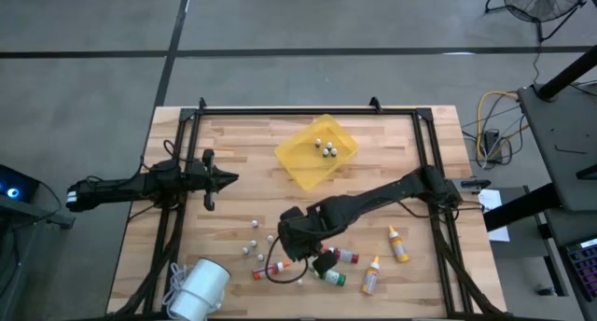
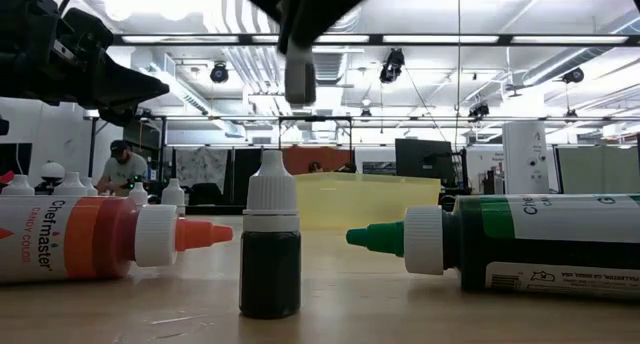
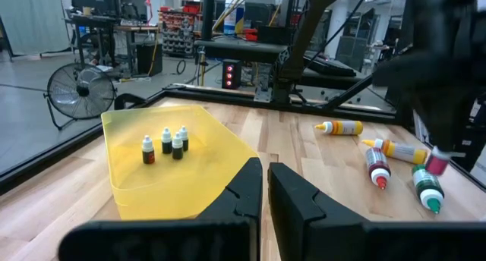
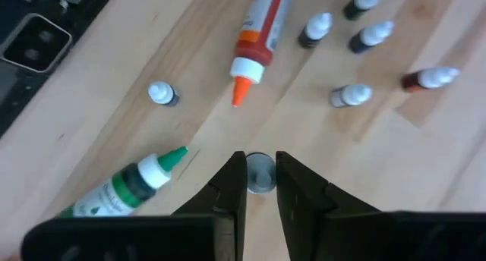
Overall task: Pick & Place food coloring
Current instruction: Put the small red food coloring bottle into the yellow bin
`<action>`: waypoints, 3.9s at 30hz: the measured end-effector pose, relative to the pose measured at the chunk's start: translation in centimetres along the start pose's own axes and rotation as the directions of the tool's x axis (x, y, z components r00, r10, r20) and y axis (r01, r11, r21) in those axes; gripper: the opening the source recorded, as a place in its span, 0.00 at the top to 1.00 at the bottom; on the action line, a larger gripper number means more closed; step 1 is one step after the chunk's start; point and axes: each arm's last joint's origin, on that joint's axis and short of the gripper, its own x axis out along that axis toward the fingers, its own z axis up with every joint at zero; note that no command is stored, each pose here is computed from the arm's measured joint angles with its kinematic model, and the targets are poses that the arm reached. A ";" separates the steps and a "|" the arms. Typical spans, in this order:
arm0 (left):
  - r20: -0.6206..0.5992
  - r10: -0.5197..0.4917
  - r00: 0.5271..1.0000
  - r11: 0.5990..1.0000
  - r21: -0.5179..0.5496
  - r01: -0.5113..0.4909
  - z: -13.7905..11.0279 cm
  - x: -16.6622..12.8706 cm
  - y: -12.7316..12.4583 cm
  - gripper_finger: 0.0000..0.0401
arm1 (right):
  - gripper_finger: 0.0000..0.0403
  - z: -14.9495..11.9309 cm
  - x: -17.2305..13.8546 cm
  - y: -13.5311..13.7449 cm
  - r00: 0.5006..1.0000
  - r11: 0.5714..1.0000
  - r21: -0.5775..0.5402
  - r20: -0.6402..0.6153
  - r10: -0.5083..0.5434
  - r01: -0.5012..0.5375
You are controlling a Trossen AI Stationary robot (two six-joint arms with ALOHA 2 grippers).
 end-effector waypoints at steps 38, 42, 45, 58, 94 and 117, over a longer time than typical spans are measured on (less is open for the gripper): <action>0.000 0.000 1.000 1.000 0.000 0.000 0.0 0.0 0.0 1.00 | 0.88 -5.9 -9.1 -10.0 0.991 0.926 0.358 -0.089 -0.095 0.121; 0.000 0.000 1.000 1.000 0.000 0.000 0.0 0.0 0.0 1.00 | 0.88 -7.5 -9.7 -10.9 0.990 0.919 0.370 -0.093 -0.111 0.137; 0.000 0.000 1.000 1.000 0.000 0.000 0.0 0.0 0.0 1.00 | 0.88 -8.7 -10.4 -11.5 0.988 0.908 0.389 -0.063 -0.143 0.157; 0.000 0.000 1.000 1.000 0.000 0.000 0.0 0.0 0.0 1.00 | 0.88 -15.1 -12.0 -12.0 0.972 0.845 0.489 -0.027 -0.233 0.216; 0.000 0.000 1.000 1.000 0.000 0.000 0.0 0.0 0.0 1.00 | 0.88 -20.1 -10.5 -15.0 0.869 0.139 0.933 -0.246 -0.429 0.332; 0.000 0.000 1.000 1.000 0.000 0.000 0.0 0.0 0.0 1.00 | 0.88 -23.3 -4.8 -14.1 0.852 0.047 0.952 -0.249 -0.461 0.303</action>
